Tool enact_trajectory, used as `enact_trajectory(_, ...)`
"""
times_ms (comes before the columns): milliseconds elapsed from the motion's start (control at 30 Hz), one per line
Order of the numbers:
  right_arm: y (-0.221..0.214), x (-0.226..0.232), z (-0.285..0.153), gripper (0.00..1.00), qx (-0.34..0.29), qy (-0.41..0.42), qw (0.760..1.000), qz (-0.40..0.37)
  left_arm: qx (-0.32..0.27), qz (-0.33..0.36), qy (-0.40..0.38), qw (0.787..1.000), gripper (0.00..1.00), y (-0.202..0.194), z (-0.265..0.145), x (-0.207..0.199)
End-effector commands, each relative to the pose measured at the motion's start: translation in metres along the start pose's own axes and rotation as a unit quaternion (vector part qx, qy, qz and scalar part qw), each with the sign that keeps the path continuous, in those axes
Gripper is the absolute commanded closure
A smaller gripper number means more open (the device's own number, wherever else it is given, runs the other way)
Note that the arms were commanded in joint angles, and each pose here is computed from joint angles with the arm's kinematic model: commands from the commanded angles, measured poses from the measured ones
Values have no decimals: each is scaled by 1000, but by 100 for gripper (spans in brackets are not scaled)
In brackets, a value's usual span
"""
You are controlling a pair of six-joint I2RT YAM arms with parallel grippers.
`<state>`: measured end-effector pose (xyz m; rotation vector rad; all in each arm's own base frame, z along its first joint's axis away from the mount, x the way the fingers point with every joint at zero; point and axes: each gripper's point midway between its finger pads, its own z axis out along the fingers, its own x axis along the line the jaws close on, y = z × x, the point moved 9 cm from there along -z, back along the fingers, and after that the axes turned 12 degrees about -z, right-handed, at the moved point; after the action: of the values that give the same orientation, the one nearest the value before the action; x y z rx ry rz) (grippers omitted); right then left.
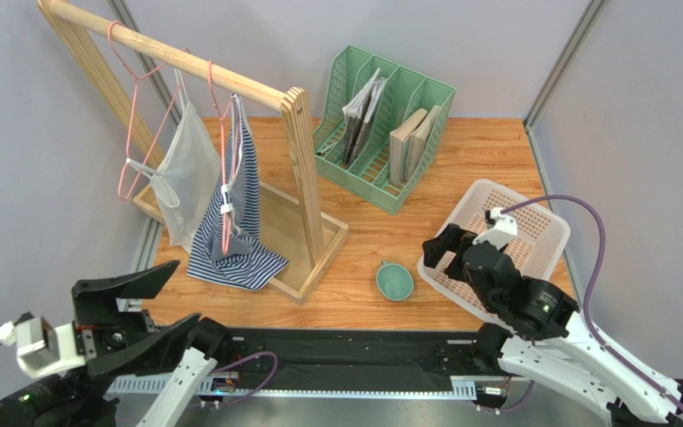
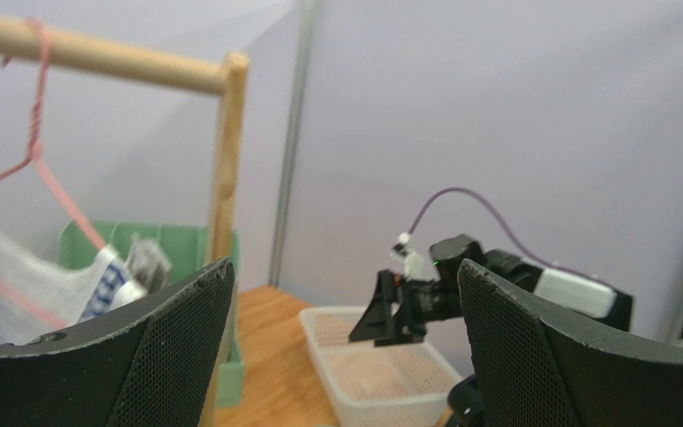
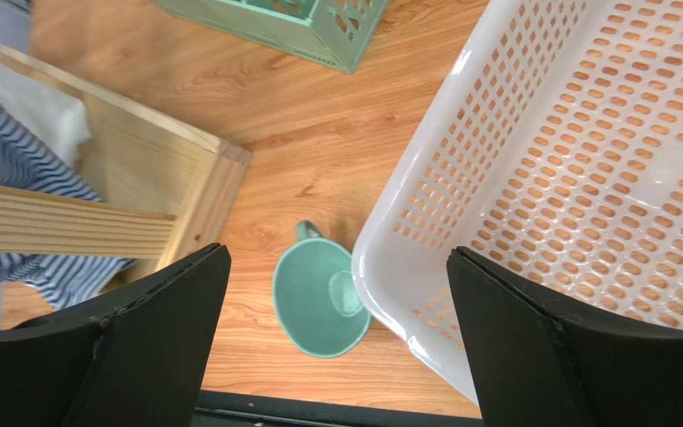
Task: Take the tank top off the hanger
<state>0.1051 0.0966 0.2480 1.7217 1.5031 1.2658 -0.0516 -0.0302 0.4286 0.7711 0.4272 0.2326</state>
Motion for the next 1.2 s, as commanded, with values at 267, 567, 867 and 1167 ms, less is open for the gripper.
enact_trajectory(267, 13, 8, -10, 0, 75, -33, 996, -47, 67, -6, 397, 915, 1, -9, -68, 40)
enact_trajectory(567, 9, -15, -31, 0, 32, -13, 999, 14, 150, -2, 360, 921, 1, 5, -45, 29)
enact_trajectory(867, 10, -5, -44, 0, 32, 109, 993, -16, 148, -11, 331, 932, 1, 33, 32, 39)
enact_trajectory(1167, 8, 14, -47, 0, 80, 178, 980, -35, 201, 42, 373, 905, 12, 52, 137, 85)
